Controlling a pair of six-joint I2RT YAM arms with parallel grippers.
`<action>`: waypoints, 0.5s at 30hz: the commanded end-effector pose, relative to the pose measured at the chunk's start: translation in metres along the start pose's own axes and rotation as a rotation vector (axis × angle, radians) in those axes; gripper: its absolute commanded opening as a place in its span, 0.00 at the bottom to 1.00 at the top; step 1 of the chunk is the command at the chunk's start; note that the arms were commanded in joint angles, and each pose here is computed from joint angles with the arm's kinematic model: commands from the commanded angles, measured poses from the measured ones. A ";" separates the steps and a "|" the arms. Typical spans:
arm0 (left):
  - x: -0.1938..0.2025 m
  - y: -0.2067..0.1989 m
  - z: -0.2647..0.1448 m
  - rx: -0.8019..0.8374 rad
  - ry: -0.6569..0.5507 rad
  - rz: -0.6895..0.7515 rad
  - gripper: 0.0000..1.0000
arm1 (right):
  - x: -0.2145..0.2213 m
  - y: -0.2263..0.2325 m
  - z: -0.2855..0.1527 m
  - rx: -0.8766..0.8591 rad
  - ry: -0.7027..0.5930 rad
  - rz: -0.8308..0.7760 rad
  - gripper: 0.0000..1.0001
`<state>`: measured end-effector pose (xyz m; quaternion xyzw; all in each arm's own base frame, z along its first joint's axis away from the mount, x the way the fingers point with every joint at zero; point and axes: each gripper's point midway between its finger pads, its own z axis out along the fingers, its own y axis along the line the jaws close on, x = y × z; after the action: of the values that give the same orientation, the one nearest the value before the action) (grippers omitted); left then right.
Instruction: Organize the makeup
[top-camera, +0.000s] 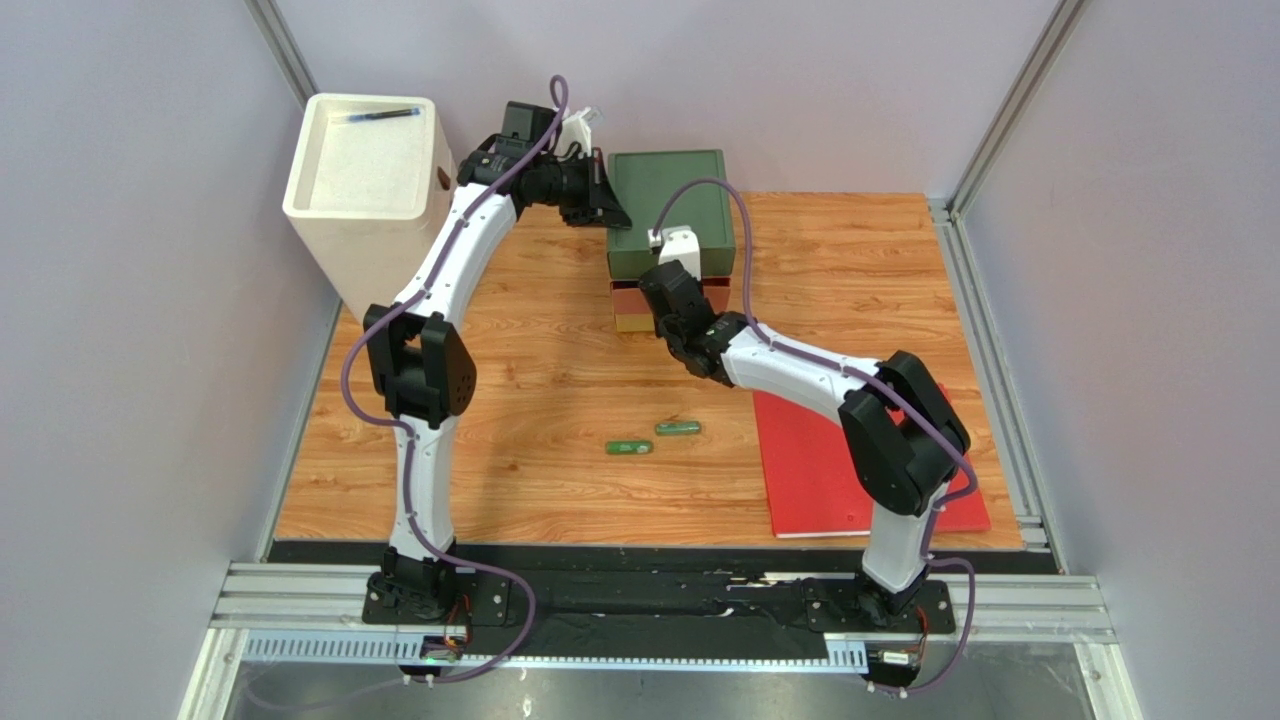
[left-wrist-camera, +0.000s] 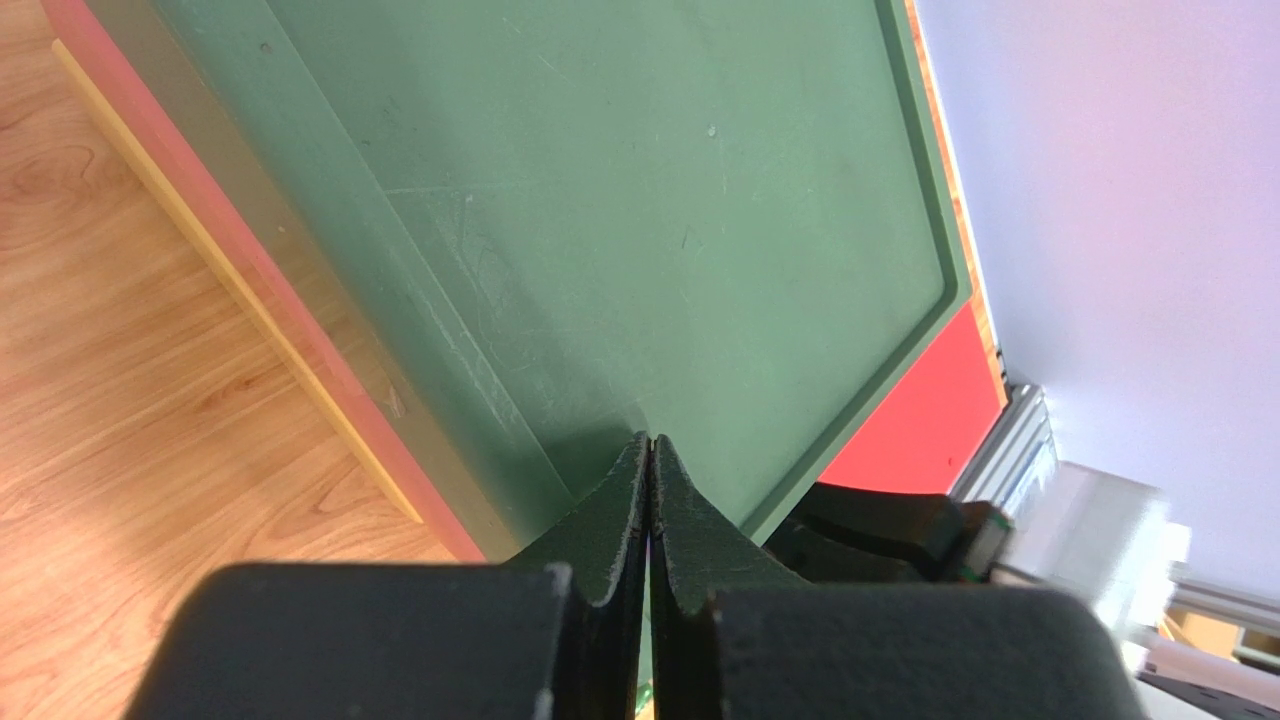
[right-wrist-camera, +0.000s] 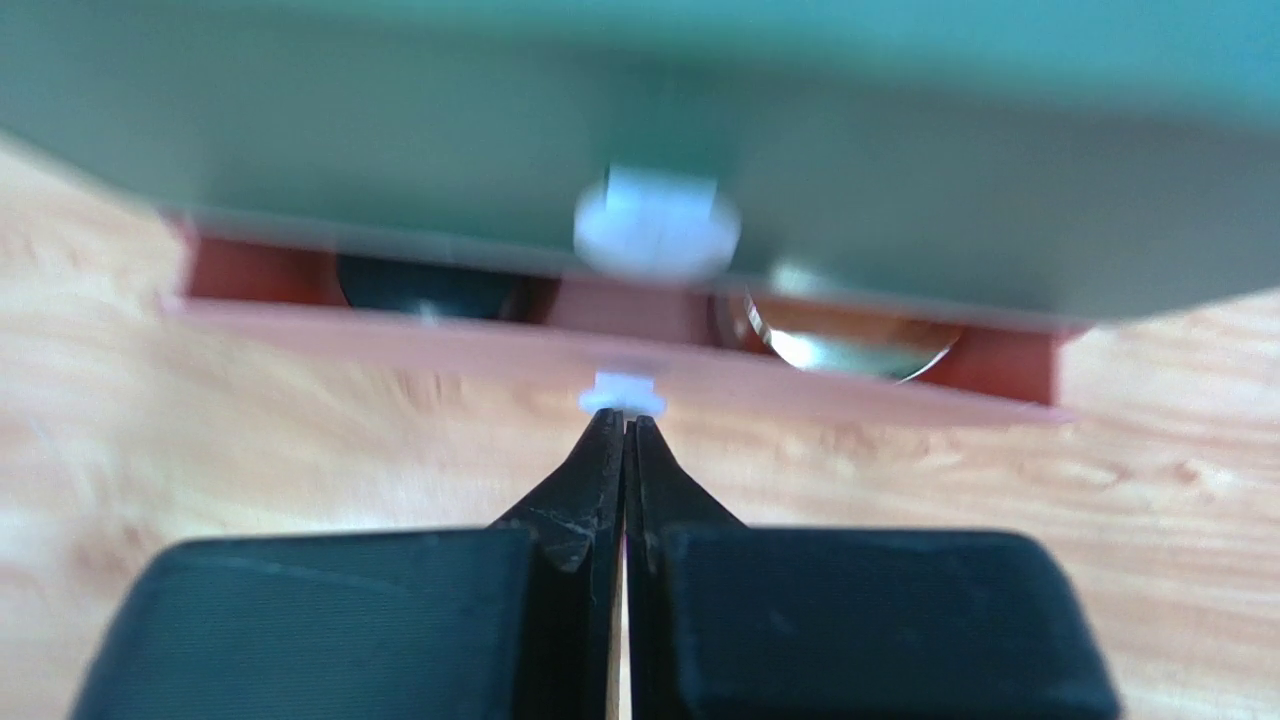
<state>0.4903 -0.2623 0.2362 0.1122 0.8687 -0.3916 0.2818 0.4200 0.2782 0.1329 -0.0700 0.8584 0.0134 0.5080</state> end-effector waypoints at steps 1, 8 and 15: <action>0.077 0.077 0.017 -0.239 0.250 -0.147 0.00 | -0.065 -0.001 0.000 0.078 -0.214 0.099 0.00; 0.078 0.077 0.017 -0.241 0.254 -0.146 0.00 | -0.059 0.000 -0.004 0.087 -0.188 0.112 0.00; 0.078 0.079 0.017 -0.244 0.254 -0.141 0.00 | -0.044 -0.011 -0.037 0.036 -0.136 0.150 0.00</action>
<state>0.4903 -0.2624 0.2361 0.1124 0.8687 -0.3916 0.2816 0.4286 0.2775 0.1602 -0.0319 0.8327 0.0042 0.5528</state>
